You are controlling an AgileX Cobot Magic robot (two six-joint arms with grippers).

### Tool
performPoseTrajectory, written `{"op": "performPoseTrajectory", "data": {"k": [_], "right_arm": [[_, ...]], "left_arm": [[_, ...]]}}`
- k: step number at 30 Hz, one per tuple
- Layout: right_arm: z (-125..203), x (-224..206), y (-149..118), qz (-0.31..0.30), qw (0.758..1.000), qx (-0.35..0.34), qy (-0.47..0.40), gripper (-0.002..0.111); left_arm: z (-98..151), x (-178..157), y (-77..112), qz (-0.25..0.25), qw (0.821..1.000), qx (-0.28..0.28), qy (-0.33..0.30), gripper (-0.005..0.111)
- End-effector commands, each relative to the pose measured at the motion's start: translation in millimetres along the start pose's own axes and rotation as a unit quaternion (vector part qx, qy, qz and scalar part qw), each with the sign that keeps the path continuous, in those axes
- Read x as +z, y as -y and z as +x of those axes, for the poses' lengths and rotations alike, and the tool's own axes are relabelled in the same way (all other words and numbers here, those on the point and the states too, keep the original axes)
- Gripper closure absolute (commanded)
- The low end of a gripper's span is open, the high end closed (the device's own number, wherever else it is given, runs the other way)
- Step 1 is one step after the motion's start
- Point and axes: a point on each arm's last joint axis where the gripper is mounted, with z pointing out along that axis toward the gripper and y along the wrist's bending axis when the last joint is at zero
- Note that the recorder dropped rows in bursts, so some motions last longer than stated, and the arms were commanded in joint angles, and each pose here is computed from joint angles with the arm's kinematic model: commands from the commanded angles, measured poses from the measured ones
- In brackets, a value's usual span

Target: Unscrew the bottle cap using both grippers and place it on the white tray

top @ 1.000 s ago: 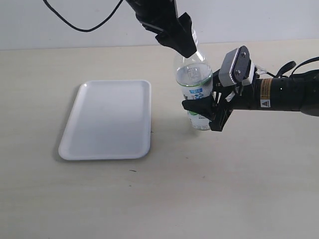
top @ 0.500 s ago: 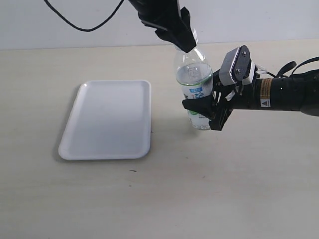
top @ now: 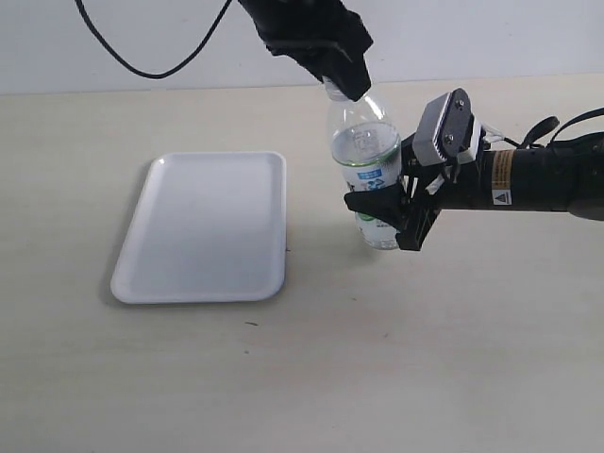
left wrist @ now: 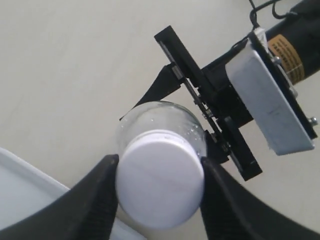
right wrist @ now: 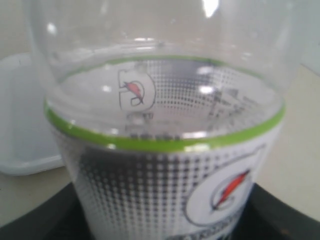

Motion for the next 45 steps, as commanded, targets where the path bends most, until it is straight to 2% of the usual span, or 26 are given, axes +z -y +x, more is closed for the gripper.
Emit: {"op": "performPoseTrajectory", "data": {"k": [1,6,11,16,25,30,36,40,45], "right_arm": [[-8,-1,0,-0.002,1.0,-0.005,0.028,0.108],[-8,-1,0,-0.002,1.0,-0.005,0.03,0.108],[-10,-1,-1,-0.006,0.999,-0.005,0.04,0.108],[-10,-1,-1,-0.005,0.999,-0.005,0.041,0.108],[-10,-1,-1,-0.004,0.999,-0.005,0.04,0.108],[-10,-1,-1,-0.004,0.999,-0.005,0.04,0.108],[-10,-1,-1,-0.004,0.999,-0.005,0.04,0.108],[-10,-1,0,-0.001,0.999,0.001,0.041,0.108],[-11,-1,3,0.016,0.999,0.012,0.048,0.108]], "left_arm": [[2,0,0.1,-0.011,0.997,-0.074,-0.012,0.107],[1,4,8.3,-0.024,0.988,-0.153,-0.018,0.107],[-7,-3,21.1,-0.067,0.976,-0.207,-0.02,0.107],[-20,-14,33.8,-0.079,0.962,-0.261,0.015,0.107],[-22,-16,34.5,-0.092,0.942,-0.323,0.025,0.107],[-22,-16,34.4,-0.092,0.918,-0.386,0.032,0.107],[-23,-16,34.2,-0.087,0.879,-0.466,0.046,0.107],[-27,-20,33.7,-0.079,0.877,-0.468,0.07,0.107],[-27,-27,28.3,-0.053,0.892,-0.445,0.068,0.107]]}}
